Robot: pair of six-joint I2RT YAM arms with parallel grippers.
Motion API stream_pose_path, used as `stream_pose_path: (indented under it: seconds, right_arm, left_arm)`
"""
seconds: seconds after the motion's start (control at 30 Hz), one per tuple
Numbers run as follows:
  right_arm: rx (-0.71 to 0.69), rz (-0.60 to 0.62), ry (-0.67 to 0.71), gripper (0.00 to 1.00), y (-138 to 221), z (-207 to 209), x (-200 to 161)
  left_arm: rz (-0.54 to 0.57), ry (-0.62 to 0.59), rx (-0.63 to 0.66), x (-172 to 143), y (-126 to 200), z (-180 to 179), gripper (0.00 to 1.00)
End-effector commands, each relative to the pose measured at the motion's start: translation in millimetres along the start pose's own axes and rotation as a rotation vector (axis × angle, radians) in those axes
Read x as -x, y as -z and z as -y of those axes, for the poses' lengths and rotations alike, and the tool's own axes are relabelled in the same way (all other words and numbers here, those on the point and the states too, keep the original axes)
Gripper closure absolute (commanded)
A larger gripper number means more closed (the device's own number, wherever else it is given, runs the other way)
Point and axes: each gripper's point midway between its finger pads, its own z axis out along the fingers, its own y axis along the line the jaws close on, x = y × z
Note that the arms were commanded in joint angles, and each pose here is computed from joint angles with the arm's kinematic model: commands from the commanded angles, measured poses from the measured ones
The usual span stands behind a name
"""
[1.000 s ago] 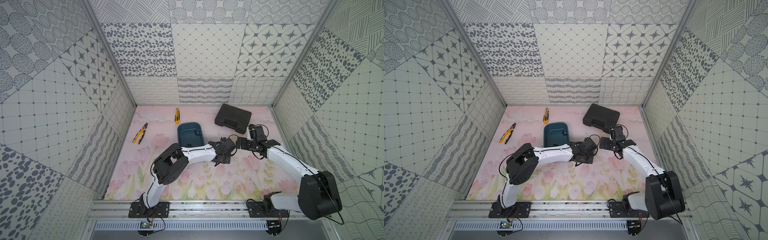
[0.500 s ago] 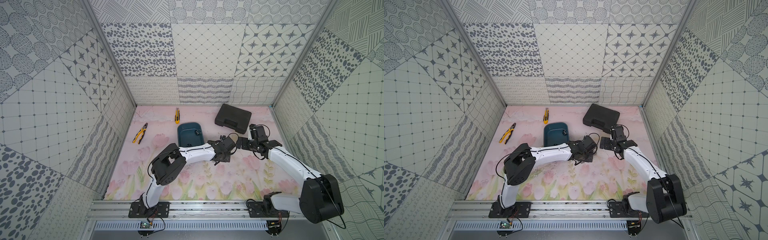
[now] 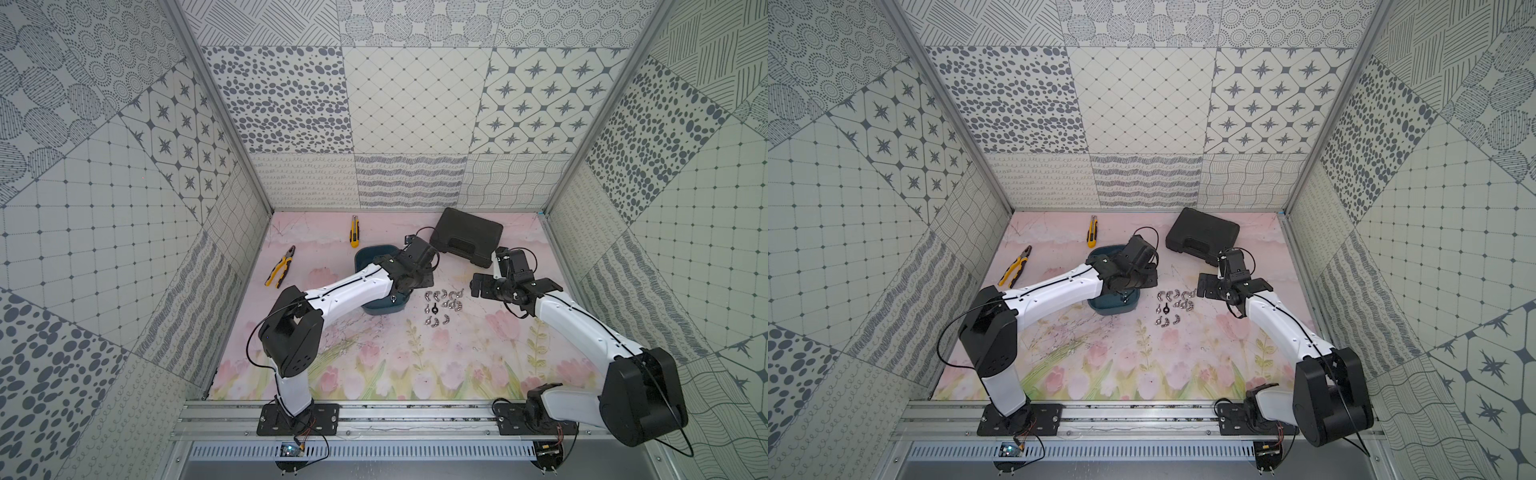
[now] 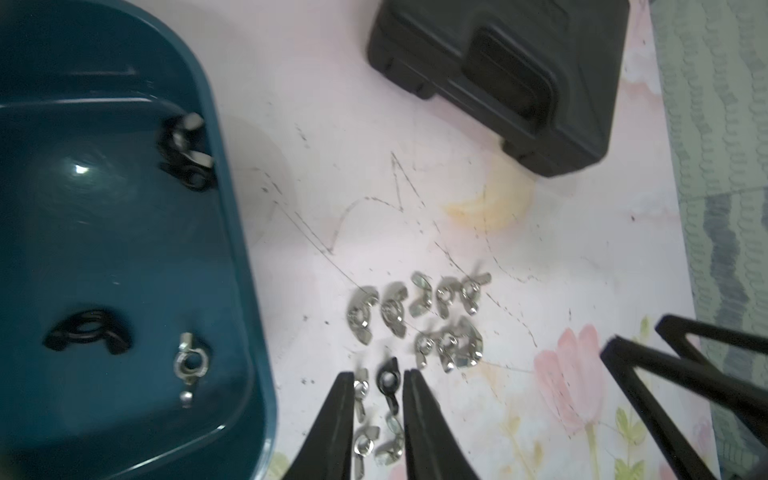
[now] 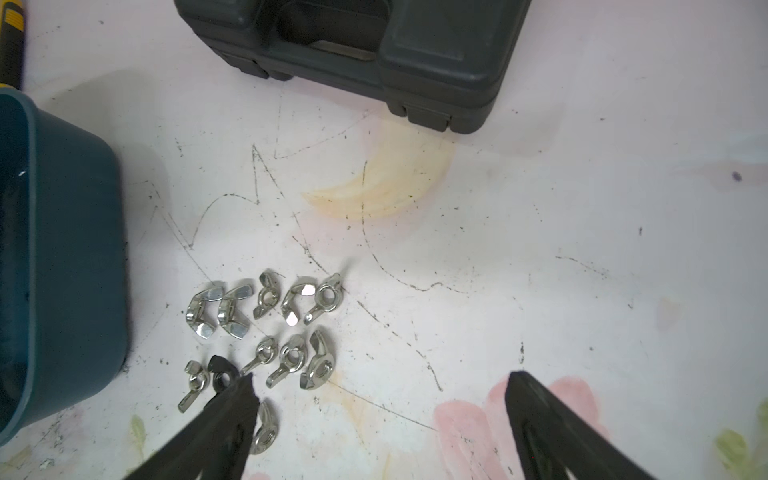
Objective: Take out the wing nut from the storage box
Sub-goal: Pick up the wing nut from the storage box.
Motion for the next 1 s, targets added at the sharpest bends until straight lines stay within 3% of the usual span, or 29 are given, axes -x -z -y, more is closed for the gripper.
stream_pose_path:
  seconds: [0.0, 0.37, 0.97]
  right_arm:
    - [0.014, 0.016, 0.024, 0.03, -2, -12, 11]
    - [0.019, -0.015, 0.065, 0.03, -14, -27, 12]
    - [0.016, -0.04, 0.087, 0.03, -25, -33, 15]
  left_arm:
    - [0.022, 0.091, 0.091, 30, -6, -58, 0.74]
    - [-0.042, 0.195, 0.158, 49, -62, -103, 0.74]
    - [-0.131, 0.127, 0.233, 44, -114, -119, 0.75]
